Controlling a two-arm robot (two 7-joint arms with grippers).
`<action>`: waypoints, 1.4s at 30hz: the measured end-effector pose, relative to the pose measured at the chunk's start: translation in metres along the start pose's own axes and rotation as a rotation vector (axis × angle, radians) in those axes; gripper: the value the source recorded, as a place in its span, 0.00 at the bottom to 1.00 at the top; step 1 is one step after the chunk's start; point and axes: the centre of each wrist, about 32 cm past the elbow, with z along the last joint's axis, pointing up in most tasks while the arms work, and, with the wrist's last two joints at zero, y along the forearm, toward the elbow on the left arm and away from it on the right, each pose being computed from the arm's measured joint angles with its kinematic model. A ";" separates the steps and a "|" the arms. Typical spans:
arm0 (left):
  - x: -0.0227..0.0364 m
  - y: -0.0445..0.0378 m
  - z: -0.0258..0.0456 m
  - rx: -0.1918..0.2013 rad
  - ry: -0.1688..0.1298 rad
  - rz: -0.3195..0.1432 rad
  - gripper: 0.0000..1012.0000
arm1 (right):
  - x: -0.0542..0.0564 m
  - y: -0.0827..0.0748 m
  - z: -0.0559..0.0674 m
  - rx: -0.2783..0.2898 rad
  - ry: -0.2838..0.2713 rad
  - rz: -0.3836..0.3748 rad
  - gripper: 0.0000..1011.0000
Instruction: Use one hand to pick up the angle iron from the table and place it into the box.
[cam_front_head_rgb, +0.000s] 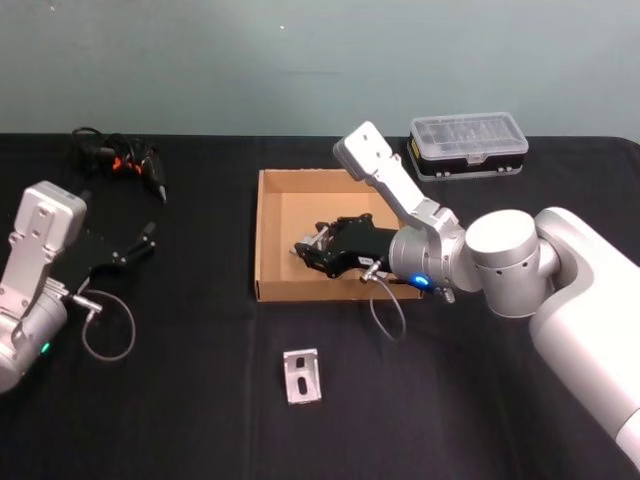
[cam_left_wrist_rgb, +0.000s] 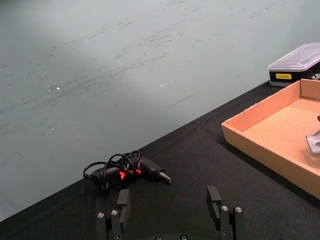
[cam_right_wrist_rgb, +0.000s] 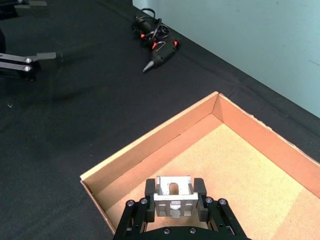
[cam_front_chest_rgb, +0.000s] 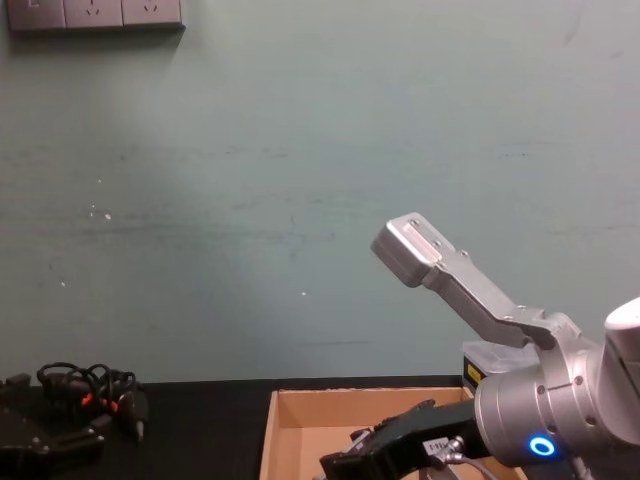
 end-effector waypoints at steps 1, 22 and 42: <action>0.0000 0.0000 0.0000 0.000 0.000 0.000 0.99 | 0.000 0.000 0.000 -0.001 -0.001 0.000 0.45; 0.0000 0.0000 0.0000 0.000 0.000 0.000 0.99 | -0.001 -0.002 -0.003 0.010 -0.005 -0.001 0.81; 0.0000 0.0000 0.0000 0.000 0.000 0.000 0.99 | -0.002 -0.051 0.014 0.108 -0.070 -0.006 0.99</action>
